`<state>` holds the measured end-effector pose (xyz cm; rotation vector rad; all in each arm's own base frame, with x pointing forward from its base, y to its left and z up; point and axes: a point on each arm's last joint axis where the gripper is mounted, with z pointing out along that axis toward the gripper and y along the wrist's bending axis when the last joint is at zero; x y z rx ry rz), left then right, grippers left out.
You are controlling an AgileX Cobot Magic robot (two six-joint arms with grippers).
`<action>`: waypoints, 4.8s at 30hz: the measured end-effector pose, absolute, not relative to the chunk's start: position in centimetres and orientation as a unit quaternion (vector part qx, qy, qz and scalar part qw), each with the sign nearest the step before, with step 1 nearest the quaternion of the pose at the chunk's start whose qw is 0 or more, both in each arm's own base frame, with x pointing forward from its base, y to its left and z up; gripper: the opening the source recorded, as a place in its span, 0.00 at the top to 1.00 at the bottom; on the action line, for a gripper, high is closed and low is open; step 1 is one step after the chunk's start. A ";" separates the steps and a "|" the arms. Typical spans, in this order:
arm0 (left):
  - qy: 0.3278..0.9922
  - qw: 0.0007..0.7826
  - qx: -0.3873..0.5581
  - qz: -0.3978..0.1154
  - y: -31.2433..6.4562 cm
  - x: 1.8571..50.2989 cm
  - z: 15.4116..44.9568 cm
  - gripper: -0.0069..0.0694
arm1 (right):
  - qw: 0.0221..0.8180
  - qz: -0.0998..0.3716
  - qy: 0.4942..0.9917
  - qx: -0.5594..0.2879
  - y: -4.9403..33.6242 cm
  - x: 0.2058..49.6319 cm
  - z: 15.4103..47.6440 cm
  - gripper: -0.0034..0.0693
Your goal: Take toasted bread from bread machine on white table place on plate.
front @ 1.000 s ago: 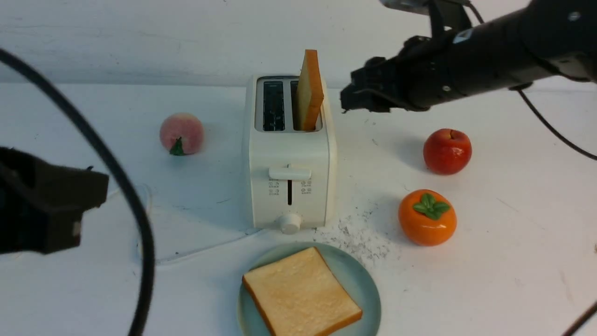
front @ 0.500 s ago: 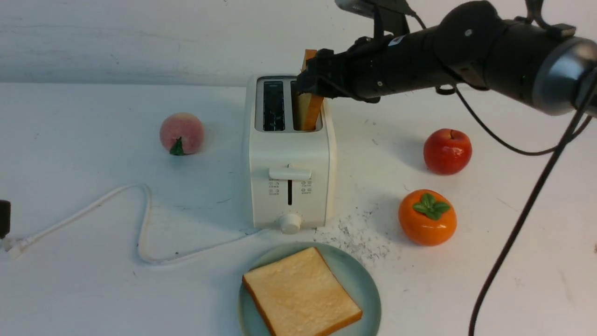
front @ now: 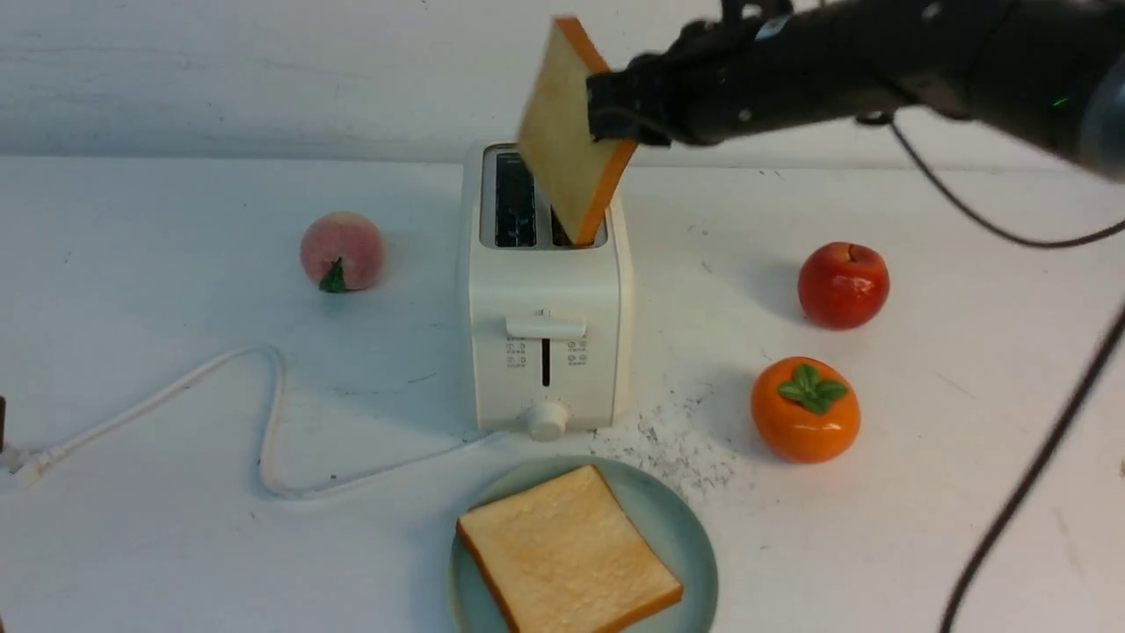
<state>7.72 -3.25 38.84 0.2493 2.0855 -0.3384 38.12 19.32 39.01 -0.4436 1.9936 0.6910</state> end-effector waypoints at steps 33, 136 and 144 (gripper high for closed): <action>0.847 0.504 0.103 -0.133 -3.2 7.9 39.1 0.93 | 0.169 0.421 0.809 -0.374 17.5 30.3 27.0 0.78; 0.762 0.623 -0.052 -0.172 -1.4 6.7 29.3 0.92 | 0.782 0.109 0.613 0.018 1.9 0.2 33.6 0.92; 0.778 0.610 -0.086 -0.125 -0.6 5.4 18.2 0.91 | 0.782 0.110 0.613 0.017 2.0 0.2 33.6 0.91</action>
